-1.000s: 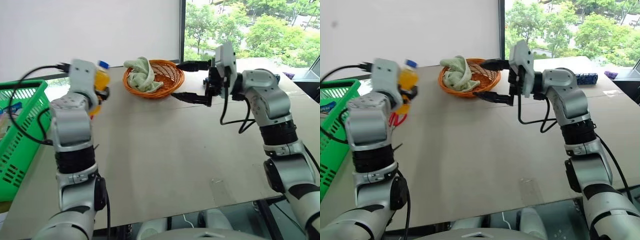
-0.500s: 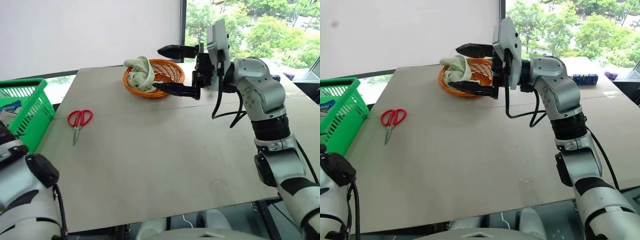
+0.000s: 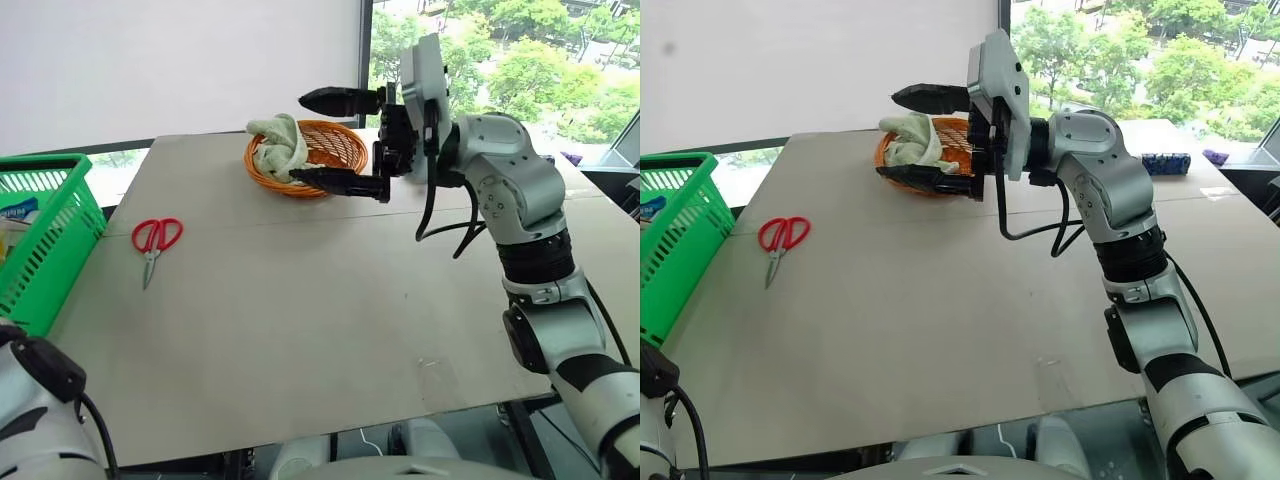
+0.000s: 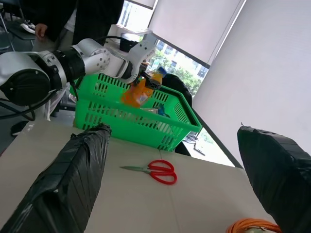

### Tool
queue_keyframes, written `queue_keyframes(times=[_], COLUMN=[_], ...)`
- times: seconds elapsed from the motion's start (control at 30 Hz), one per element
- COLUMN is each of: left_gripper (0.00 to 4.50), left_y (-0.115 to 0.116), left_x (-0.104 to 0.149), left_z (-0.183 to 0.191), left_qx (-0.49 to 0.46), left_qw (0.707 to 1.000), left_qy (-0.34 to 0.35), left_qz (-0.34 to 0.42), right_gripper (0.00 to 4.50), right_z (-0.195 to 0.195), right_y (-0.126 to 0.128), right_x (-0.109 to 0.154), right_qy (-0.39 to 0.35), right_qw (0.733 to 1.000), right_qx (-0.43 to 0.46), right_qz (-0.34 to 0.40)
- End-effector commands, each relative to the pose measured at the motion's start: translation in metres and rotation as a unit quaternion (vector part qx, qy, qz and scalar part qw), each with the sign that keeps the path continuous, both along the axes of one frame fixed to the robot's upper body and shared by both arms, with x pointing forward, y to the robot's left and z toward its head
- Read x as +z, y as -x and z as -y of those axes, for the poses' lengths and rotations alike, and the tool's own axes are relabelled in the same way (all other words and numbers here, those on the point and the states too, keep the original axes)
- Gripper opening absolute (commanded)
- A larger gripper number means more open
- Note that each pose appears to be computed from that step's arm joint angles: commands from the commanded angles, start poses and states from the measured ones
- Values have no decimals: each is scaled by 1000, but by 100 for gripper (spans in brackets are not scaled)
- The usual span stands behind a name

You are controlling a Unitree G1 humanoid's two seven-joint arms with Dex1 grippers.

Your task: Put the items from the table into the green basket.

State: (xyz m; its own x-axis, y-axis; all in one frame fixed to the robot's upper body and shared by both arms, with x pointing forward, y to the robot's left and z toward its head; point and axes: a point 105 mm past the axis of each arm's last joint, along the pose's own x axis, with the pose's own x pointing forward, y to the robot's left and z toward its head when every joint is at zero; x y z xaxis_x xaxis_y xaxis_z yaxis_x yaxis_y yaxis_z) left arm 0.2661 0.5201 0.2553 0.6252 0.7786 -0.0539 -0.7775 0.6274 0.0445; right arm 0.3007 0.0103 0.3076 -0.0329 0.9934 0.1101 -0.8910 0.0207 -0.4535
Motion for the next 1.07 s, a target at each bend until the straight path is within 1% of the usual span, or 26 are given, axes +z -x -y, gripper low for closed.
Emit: queue_keyframes(times=[0.03, 0.1, 0.2, 0.23, 0.33, 0.4, 0.43, 0.5, 0.53, 0.6, 0.67, 0.7, 0.73, 0.87, 0.9, 0.97, 1.07], left_gripper=[446, 446, 446, 446, 446, 446, 446, 446, 446, 446, 446, 446, 446, 446, 446, 446, 446], left_y=[14, 11, -10, -17, -41, -57, -62, -69, -69, -60, -42, -32, -22, 1, 8, 16, 22], left_x=[48, 66, 93, 94, 85, 79, 73, 51, 35, 2, -29, -38, -46, -68, -75, -83, -86], left_z=[2, 13, 54, 68, 111, 160, 188, 236, 260, 294, 320, 329, 333, 329, 328, 326, 327], left_qx=[32, 23, -52, -78, -171, -257, -306, -388, -432, -494, -551, -576, -591, -598, -604, -612, -627], left_qw=[995, 989, 970, 965, 952, 933, 918, 894, 880, 858, 831, 815, 806, 801, 797, 790, 777], left_qy=[-74, -121, -193, -207, -186, -147, -116, -64, -46, -27, -7, -7, -6, 22, 17, 9, 16], left_qz=[62, 84, 136, 144, 170, 204, 223, 213, 193, 137, 78, 59, 41, -2, -23, -48, -55], right_gripper=[450, 450, 450, 450, 450, 450, 450, 450, 450, 450, 450, 450, 450, 450, 450, 450, 450], right_z=[1, 1, 6, 8, 14, 25, 31, 44, 53, 74, 101, 114, 127, 161, 169, 176, 184], right_y=[8, 6, 1, -1, -6, -16, -20, -27, -31, -38, -45, -47, -49, -49, -47, -44, -38], right_x=[15, 14, 10, 9, 3, -8, -13, -21, -25, -41, -64, -74, -83, -97, -103, -110, -117], right_qy=[-11, -10, -5, -5, 0, 17, 22, 24, 25, 44, 81, 100, 115, 113, 119, 131, 133], right_qw=[999, 1000, 1000, 1000, 999, 997, 996, 992, 989, 981, 965, 956, 947, 922, 914, 905, 898], right_qx=[9, 6, -9, -14, -34, -69, -87, -122, -142, -189, -243, -267, -293, -356, -372, -389, -400], right_qz=[29, 27, 23, 21, 16, 17, 12, -4, -14, -32, -54, -62, -69, -108, -112, -111, -127])
